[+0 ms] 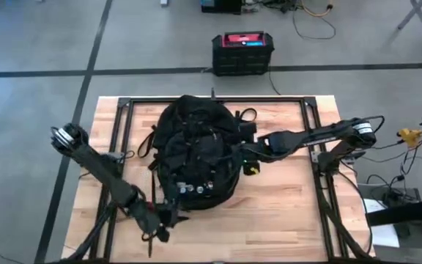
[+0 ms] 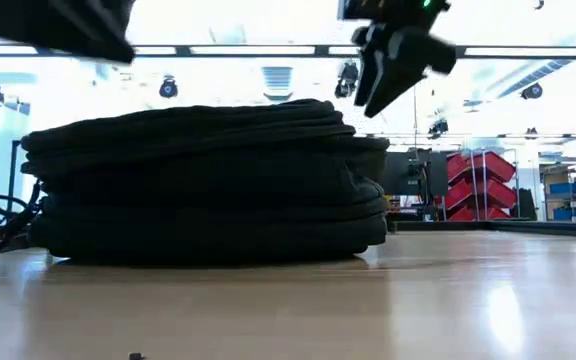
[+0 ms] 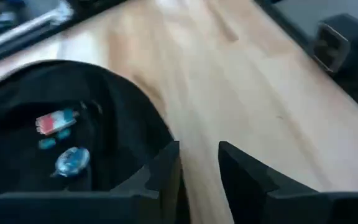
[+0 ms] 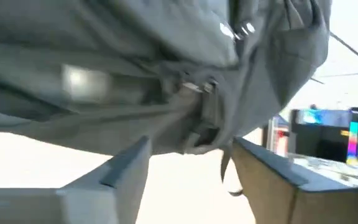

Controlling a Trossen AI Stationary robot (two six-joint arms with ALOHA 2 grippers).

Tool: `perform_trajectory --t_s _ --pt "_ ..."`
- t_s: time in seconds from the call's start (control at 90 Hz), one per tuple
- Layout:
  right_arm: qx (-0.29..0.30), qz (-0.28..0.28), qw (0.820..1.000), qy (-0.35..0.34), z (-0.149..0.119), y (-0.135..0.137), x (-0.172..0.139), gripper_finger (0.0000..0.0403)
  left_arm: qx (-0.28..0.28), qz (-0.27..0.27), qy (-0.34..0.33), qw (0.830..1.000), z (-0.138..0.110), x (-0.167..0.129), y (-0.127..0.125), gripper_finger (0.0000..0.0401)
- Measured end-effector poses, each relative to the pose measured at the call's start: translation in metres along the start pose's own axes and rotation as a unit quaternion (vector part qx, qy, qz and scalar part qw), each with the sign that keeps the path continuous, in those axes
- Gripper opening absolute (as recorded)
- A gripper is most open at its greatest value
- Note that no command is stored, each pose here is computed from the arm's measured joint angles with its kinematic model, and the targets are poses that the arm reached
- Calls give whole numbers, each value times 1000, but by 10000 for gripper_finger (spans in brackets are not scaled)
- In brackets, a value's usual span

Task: Unpack backpack
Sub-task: Open the black backpack

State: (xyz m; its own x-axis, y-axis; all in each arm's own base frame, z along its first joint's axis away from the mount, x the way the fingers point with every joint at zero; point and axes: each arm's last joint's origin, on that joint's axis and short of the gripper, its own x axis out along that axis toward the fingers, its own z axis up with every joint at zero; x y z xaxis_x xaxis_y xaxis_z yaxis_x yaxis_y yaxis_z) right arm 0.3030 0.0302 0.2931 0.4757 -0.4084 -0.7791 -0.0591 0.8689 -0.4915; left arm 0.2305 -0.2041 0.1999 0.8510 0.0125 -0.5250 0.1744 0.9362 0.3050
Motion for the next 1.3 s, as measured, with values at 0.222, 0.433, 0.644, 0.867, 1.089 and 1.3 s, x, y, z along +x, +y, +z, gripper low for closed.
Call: perform_trajectory --t_s 0.222,0.433,0.644,0.867,1.089,1.3 --pt "11 41 999 -24 6 41 -15 291 37 73 79 993 7 27 -21 173" --pt "9 67 997 -30 9 81 -22 296 18 148 149 977 -7 49 -19 228" --pt "-3 93 994 -57 13 115 -30 278 -21 154 144 977 -1 47 -14 236" --pt "10 102 992 -68 16 130 -28 272 -90 186 174 963 11 24 4 211" --pt "6 100 993 -57 16 136 -20 289 -132 125 216 959 3 25 1 190" --pt "-12 133 989 -60 19 144 -14 302 -166 132 211 954 -3 33 7 164"
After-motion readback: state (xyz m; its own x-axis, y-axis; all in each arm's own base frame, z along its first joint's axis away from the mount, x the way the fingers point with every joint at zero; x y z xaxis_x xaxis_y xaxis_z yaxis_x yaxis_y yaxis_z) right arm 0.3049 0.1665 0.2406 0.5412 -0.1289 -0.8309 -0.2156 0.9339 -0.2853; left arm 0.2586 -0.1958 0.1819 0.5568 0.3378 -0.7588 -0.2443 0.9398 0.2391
